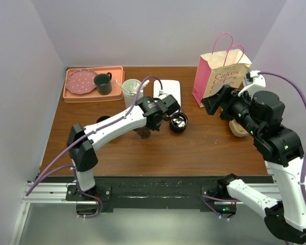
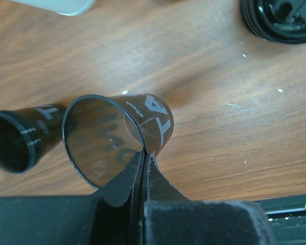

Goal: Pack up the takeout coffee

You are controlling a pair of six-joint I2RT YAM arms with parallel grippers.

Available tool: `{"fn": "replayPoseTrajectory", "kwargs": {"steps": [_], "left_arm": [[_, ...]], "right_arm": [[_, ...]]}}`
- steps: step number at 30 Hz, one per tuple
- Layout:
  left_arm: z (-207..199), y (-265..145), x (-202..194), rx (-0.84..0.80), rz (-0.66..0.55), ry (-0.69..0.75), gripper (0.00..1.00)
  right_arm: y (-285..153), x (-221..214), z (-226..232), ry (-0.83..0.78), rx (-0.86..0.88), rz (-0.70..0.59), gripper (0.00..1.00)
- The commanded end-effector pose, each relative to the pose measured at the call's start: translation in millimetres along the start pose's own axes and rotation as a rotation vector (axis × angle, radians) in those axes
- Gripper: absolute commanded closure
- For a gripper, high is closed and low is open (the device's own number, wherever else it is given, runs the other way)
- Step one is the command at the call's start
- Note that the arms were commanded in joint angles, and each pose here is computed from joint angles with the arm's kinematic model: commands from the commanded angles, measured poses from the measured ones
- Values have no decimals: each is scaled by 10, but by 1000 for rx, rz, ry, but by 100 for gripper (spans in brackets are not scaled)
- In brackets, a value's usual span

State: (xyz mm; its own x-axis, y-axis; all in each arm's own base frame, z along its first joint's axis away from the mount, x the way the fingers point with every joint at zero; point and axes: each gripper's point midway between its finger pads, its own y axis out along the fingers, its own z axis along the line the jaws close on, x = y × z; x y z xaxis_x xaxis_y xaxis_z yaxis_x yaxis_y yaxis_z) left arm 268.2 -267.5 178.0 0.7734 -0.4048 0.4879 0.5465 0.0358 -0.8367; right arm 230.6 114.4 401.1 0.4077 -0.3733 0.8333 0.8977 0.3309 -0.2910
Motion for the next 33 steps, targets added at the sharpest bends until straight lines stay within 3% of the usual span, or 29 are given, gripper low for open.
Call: {"fn": "replayPoseTrajectory", "kwargs": {"steps": [1,12,20,33], "left_arm": [[-291,129,-26,-36,-18,-21,100],[-639,337,-305,-85,38,21,100],[-812,264,-350,-178,66,9,100],[-775,-142,7,-236,-17,-31,68]], "right_arm": [[-101,127,-51,20,-37,-58,16],[-71,74,-88,21,-50,-46,16],[-19,70,-87,10,-53,-39,15],[23,-18,-72,21,-40,-6,15]]}}
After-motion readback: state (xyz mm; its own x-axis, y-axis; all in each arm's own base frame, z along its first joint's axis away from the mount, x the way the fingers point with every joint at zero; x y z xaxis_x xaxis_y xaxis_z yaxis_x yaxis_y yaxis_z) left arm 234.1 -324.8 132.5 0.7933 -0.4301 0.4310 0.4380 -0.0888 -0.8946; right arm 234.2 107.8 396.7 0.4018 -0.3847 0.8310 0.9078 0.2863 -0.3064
